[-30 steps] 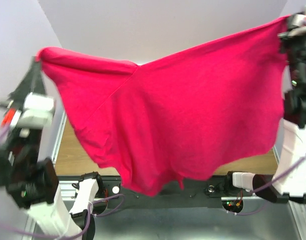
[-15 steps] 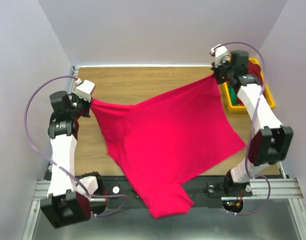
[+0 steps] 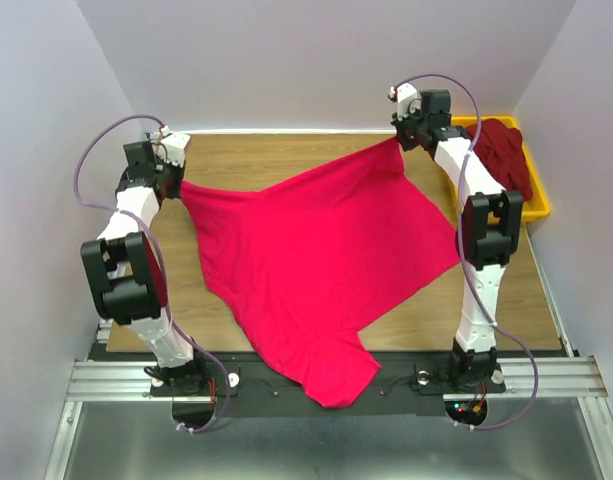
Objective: Fold and stack the t-shirts
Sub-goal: Flatten the tshirt out
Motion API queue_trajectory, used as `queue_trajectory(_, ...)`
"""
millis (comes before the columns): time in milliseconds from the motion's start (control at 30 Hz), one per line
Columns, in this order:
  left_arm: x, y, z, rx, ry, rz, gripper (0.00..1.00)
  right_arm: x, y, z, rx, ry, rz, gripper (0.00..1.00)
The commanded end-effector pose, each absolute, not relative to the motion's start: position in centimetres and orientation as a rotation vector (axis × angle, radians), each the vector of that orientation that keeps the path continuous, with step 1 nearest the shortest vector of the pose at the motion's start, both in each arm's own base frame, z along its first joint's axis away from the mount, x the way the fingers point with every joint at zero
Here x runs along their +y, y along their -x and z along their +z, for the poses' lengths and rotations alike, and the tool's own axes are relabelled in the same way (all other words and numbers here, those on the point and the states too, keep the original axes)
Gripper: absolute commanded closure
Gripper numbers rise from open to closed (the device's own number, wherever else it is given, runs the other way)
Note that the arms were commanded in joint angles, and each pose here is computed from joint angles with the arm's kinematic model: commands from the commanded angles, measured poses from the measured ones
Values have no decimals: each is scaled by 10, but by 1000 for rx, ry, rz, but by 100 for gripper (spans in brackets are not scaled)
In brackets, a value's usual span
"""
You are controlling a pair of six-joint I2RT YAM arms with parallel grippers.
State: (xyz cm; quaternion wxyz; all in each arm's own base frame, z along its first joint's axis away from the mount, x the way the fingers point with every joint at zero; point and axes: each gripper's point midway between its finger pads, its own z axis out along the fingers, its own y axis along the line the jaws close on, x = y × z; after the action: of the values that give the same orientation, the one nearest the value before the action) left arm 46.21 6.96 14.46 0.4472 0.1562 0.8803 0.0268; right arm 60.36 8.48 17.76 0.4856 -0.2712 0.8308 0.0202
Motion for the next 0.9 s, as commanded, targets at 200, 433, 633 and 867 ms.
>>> queue_trajectory(200, 93, -548, 183, 2090, -319, 165, 100, 84, -676, 196, 1868, 601, -36, 99)
queue_trajectory(433, 78, -553, 197, 2066, -374, 156, 100, 84, -691, 189, 1845, 610, -56, 99)
queue_trajectory(633, 41, -521, 215, 2065, -443, 147, 100, 78, -690, 202, 1809, 657, -97, 99)
queue_trajectory(867, 23, -460, 205, 2203, -416, 128, 100, 65, -680, 209, 1785, 749, -122, 99)
